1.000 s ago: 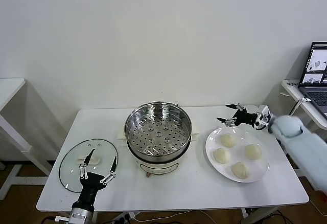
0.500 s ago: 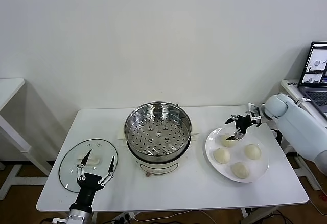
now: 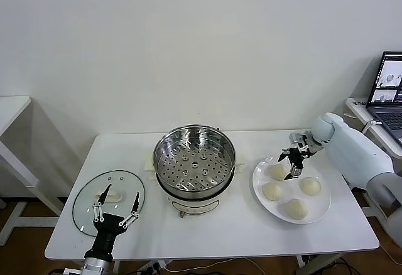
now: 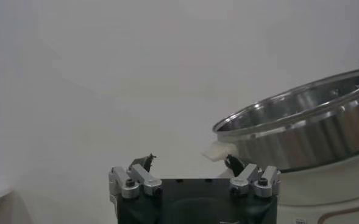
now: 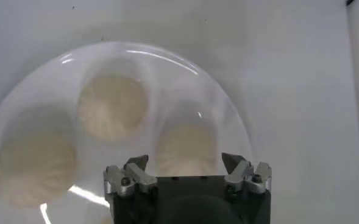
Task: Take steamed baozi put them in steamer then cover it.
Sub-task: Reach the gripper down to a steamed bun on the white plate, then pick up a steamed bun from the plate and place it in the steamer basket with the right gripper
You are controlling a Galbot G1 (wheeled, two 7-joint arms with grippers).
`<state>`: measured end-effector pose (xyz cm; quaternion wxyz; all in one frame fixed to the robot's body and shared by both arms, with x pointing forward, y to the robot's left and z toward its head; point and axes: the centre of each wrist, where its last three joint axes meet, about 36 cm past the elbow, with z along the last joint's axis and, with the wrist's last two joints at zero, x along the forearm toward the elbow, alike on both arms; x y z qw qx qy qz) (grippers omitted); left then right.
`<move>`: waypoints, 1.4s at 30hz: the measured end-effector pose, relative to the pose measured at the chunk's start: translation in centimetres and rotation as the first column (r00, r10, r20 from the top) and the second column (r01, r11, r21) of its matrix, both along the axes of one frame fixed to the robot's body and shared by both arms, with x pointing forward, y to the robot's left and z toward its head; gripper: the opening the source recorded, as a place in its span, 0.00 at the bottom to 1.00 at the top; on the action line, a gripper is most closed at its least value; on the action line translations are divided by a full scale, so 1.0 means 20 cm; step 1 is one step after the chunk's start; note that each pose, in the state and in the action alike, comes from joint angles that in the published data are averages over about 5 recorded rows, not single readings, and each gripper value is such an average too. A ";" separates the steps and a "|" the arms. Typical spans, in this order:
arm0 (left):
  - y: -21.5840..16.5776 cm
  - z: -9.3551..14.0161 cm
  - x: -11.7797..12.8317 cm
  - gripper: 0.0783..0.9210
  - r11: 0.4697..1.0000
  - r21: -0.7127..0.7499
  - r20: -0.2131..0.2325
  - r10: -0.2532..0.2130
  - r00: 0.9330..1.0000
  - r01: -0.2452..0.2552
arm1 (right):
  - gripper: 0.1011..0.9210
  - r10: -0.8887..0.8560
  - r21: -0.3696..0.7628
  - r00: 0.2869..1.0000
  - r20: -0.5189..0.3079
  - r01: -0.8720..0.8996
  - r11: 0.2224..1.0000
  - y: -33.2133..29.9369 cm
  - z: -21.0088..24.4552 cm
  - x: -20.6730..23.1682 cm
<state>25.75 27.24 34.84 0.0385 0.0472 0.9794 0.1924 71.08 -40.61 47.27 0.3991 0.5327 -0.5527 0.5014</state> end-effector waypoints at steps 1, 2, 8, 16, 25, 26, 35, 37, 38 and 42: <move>0.00 0.00 0.00 0.88 1.000 0.000 0.000 0.001 1.000 -0.001 | 0.88 0.003 -0.005 1.000 -0.001 -0.003 1.000 0.01 0.00 0.00; 0.00 0.00 0.00 0.88 1.000 0.001 0.000 0.003 1.000 -0.003 | 0.88 0.005 -0.009 1.000 -0.002 -0.005 1.000 0.01 -0.01 0.01; 0.01 0.00 0.00 0.88 1.000 0.002 0.002 0.008 1.000 -0.008 | 0.79 0.017 -0.024 1.000 0.004 -0.016 1.000 0.05 -0.03 0.02; 0.01 0.00 0.01 0.88 1.000 0.002 0.003 0.014 1.000 -0.014 | 0.73 0.031 -0.034 0.999 0.014 -0.030 0.999 0.06 -0.02 0.03; 0.00 0.01 0.01 0.88 1.000 0.000 0.007 0.013 1.000 -0.013 | 0.70 0.110 -0.036 0.992 0.062 -0.108 0.994 0.08 0.18 0.05; 0.00 0.02 0.02 0.88 1.000 -0.001 0.008 0.013 1.000 -0.013 | 0.71 0.131 -0.037 0.989 0.073 -0.128 0.991 0.09 0.23 0.05; -0.02 0.03 0.01 0.88 1.000 -0.005 0.012 0.007 1.000 -0.007 | 0.73 0.424 -0.077 0.886 0.187 -0.417 0.906 0.37 0.75 0.10; -0.02 0.03 0.01 0.88 1.000 -0.006 0.015 0.006 1.000 -0.005 | 0.73 0.498 -0.100 0.840 0.214 -0.488 0.867 0.47 0.88 0.10; -0.02 0.03 0.01 0.88 1.000 -0.006 0.017 0.005 1.000 -0.005 | 0.73 0.535 -0.113 0.814 0.226 -0.523 0.845 0.53 0.94 0.10; -0.02 0.03 0.01 0.88 1.000 -0.007 0.022 0.005 1.000 -0.005 | 0.73 0.672 -0.171 0.693 0.260 -0.652 0.739 0.77 1.13 0.09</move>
